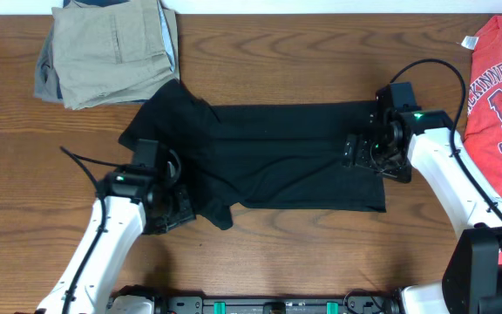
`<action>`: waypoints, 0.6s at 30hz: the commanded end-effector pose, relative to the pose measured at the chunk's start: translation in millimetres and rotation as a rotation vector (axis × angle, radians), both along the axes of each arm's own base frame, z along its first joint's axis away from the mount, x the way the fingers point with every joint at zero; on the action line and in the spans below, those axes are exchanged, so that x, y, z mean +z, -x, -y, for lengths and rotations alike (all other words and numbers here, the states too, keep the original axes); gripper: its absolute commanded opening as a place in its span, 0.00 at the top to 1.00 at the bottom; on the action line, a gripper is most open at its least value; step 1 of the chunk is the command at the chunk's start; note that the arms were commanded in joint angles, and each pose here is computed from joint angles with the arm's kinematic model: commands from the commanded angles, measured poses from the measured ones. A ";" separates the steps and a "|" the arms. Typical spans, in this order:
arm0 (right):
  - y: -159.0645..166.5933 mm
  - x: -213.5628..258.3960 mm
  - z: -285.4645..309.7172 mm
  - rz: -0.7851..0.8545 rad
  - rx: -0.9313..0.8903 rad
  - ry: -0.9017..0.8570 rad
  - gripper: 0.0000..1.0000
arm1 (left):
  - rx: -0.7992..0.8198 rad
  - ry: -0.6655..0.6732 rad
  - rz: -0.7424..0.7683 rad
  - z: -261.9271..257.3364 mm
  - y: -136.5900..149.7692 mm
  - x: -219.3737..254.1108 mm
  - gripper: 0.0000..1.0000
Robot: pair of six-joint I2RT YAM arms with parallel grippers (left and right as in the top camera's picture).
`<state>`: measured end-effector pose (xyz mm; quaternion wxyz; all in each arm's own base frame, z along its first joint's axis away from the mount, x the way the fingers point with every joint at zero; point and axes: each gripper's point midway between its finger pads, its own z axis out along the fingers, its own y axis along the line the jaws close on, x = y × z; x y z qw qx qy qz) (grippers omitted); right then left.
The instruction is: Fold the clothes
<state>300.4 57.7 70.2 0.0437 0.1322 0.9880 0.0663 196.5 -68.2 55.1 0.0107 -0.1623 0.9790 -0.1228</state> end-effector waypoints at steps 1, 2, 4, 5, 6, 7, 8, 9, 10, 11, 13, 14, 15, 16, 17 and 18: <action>4.6 -5.4 -4.2 -0.019 -0.010 -0.012 0.01 | 0.027 0.005 -0.011 9.0 3.1 -10.5 0.61; 5.3 -6.0 -4.2 -0.022 -0.018 -0.012 0.01 | 0.013 0.011 -0.001 12.9 1.5 -11.6 0.62; 5.7 -6.3 -4.6 -0.026 -0.043 -0.014 0.01 | -0.025 0.020 0.025 22.5 -2.0 -13.9 0.61; 5.6 -6.2 -5.4 -0.027 -0.056 -0.016 0.01 | -0.047 0.023 0.038 27.8 -3.9 -14.8 0.61; 5.4 -6.2 -6.1 -0.027 -0.066 -0.018 0.01 | -0.065 0.027 0.046 32.5 -5.1 -15.5 0.61; 5.4 -6.2 -7.5 -0.027 -0.071 -0.019 0.01 | -0.080 0.029 0.052 37.9 -6.1 -16.7 0.62; 5.0 -6.1 -9.3 -0.025 -0.070 -0.019 0.01 | -0.090 0.032 0.053 42.9 -6.4 -18.2 0.61; 4.5 -6.0 -11.5 -0.021 -0.063 -0.020 0.01 | -0.096 0.034 0.052 46.9 -6.7 -19.9 0.60; 4.0 -5.9 -13.8 -0.017 -0.055 -0.021 0.01 | -0.102 0.034 0.049 51.1 -6.7 -22.3 0.55; 3.7 -5.8 -16.0 -0.014 -0.048 -0.022 0.01 | -0.119 0.035 0.047 55.3 -6.9 -25.2 0.53; 3.5 -5.6 -20.0 -0.009 -0.035 -0.022 0.01 | -0.140 0.029 0.031 60.5 -5.8 -32.7 0.48; 3.6 -5.6 -21.6 -0.008 -0.030 -0.022 0.01 | -0.140 0.025 0.016 61.4 -4.3 -36.5 0.48; 3.7 -5.5 -23.3 -0.007 -0.024 -0.023 0.01 | -0.140 0.020 0.000 61.7 -2.9 -40.4 0.48; 4.0 -5.5 -24.5 -0.006 -0.020 -0.022 0.01 | -0.140 0.014 -0.017 61.3 -1.4 -45.0 0.48; 4.3 -5.6 -26.0 -0.006 -0.014 -0.021 0.01 | -0.140 0.005 -0.040 60.3 0.7 -50.4 0.48; 4.5 -5.6 -26.5 -0.005 -0.012 -0.019 0.01 | -0.140 0.003 -0.048 60.0 1.4 -52.5 0.48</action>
